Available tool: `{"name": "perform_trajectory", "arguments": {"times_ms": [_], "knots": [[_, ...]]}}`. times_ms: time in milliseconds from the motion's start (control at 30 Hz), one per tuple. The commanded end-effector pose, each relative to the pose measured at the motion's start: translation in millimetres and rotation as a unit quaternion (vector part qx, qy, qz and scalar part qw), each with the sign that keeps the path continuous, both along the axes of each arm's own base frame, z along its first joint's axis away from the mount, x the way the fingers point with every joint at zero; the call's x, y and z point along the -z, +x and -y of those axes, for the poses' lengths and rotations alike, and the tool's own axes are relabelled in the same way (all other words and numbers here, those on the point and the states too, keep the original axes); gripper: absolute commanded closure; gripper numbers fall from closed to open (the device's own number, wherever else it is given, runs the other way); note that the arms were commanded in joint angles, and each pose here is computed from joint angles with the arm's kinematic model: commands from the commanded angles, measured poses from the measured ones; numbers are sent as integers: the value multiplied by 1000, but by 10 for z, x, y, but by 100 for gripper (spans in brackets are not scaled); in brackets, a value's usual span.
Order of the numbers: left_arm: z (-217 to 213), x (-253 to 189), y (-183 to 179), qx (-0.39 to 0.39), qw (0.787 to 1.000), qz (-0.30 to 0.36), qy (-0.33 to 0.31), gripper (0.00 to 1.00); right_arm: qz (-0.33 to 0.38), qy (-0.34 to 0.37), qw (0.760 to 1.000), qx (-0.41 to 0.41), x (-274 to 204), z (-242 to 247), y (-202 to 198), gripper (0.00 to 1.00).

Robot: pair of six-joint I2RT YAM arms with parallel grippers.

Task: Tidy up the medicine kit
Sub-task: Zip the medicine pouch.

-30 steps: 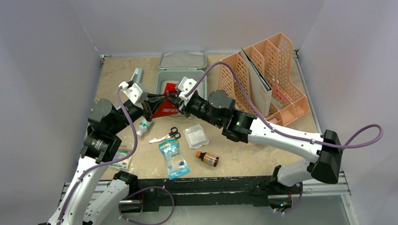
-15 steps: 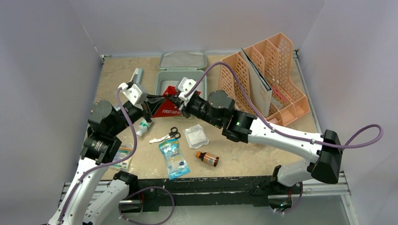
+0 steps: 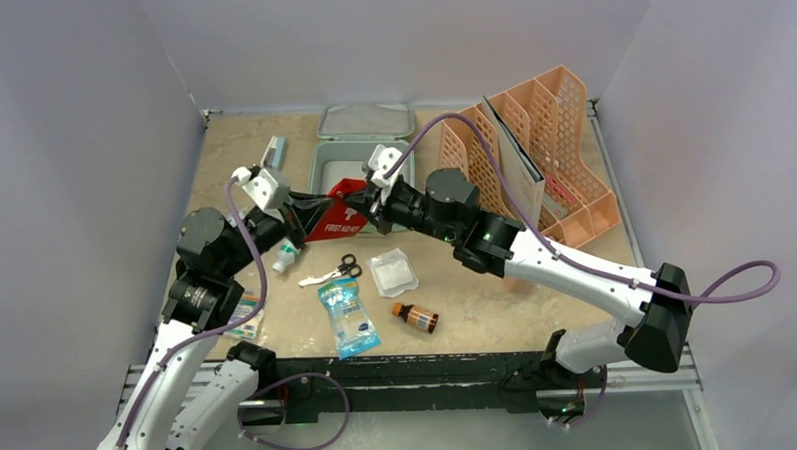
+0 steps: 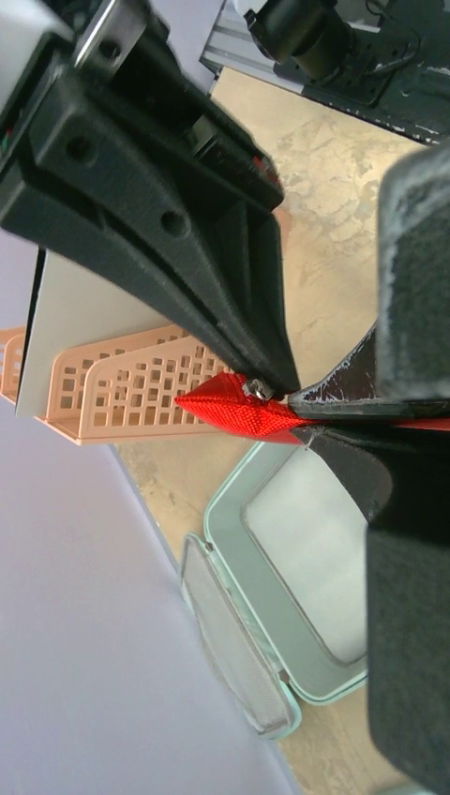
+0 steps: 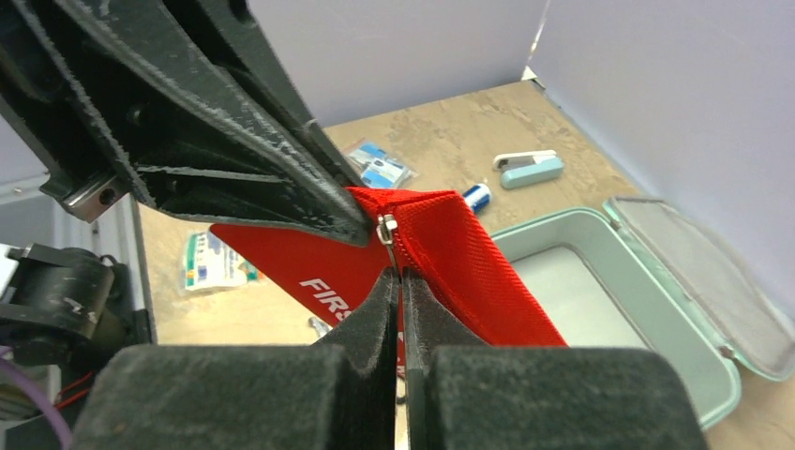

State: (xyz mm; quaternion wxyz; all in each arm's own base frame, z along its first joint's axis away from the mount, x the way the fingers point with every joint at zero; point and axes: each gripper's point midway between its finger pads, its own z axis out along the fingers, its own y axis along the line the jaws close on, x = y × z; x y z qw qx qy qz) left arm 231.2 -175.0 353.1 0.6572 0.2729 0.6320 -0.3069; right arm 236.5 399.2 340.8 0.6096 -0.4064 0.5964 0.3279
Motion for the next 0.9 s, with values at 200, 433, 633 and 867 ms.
{"name": "perform_trajectory", "arguments": {"times_ms": [200, 433, 633, 867], "knots": [[0, -431, -131, 12, 997, 62, -49, 100, -78, 15, 996, -38, 4, 189, -7, 100], [10, -485, -167, 18, 996, 68, -63, 100, -100, 4, 993, -59, 87, 166, -78, 100], [-12, -465, -162, 11, 996, 61, -62, 100, -119, 4, 991, -68, 124, 211, -27, 100], [39, -506, -151, 24, 994, 63, -83, 100, -153, 13, 984, -86, 63, 215, -94, 100]]}}
